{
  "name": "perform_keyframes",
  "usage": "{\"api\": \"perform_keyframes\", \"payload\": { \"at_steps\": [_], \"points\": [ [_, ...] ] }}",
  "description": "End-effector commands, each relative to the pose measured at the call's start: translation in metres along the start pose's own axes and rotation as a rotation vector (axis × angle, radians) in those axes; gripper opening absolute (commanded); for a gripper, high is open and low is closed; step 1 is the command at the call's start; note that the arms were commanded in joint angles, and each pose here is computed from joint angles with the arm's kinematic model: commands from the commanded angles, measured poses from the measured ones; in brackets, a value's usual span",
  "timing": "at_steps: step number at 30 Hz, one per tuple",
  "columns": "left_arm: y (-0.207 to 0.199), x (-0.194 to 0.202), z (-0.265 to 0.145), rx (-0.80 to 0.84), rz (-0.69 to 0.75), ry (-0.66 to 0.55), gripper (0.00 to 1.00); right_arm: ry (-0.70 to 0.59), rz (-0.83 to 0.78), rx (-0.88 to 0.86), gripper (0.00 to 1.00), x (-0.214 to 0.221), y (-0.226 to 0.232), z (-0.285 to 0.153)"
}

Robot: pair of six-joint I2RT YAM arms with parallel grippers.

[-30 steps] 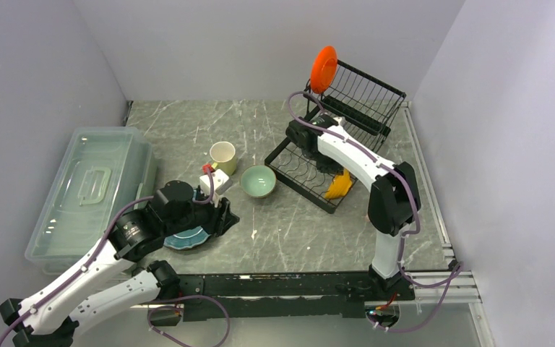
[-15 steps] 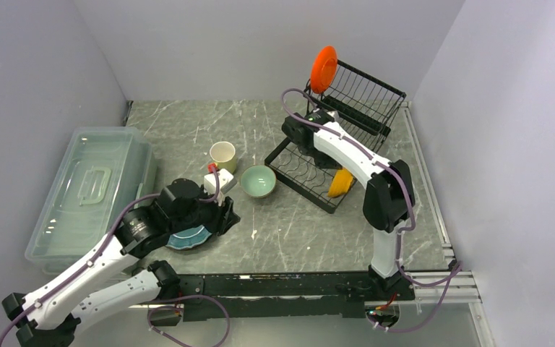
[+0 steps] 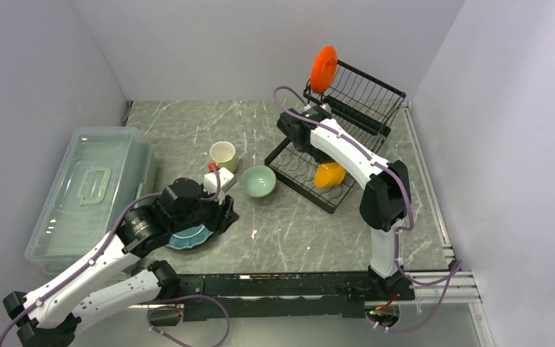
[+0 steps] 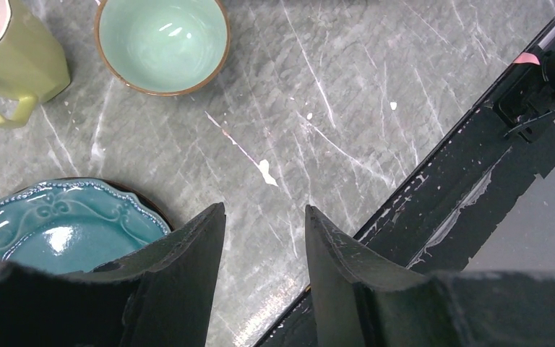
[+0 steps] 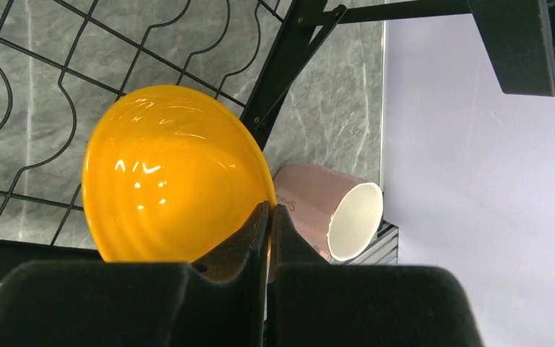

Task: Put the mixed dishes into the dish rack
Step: Pick up the bowl from the dish rack.

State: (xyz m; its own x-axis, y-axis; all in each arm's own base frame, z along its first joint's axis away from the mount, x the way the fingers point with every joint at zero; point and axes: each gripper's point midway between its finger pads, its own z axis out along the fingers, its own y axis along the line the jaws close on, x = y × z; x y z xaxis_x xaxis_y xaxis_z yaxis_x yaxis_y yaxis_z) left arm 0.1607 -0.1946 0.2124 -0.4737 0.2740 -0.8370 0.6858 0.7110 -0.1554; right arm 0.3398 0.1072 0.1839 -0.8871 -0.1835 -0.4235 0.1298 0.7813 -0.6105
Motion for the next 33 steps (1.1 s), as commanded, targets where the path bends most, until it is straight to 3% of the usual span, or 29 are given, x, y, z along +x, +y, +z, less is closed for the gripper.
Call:
{"api": "perform_keyframes", "payload": {
  "at_steps": [1, 15, 21, 33],
  "points": [
    [0.004, 0.0, 0.002, -0.019, 0.028, 0.001, 0.51, -0.039, -0.032, 0.043, 0.0, -0.01, -0.018, -0.007],
    [-0.002, 0.0, 0.004, 0.02, 0.035, 0.007, 0.5, -0.005, -0.074, 0.007, 0.0, 0.004, -0.02, -0.009],
    [-0.041, -0.039, 0.012, 0.212, 0.0, -0.096, 0.56, -0.016, -0.041, -0.033, 0.0, 0.002, -0.024, -0.017],
    [-0.081, -0.097, 0.096, 0.396, -0.005, -0.068, 0.53, -0.06, 0.123, -0.297, 0.0, 0.004, -0.039, -0.043]
  ]
}}
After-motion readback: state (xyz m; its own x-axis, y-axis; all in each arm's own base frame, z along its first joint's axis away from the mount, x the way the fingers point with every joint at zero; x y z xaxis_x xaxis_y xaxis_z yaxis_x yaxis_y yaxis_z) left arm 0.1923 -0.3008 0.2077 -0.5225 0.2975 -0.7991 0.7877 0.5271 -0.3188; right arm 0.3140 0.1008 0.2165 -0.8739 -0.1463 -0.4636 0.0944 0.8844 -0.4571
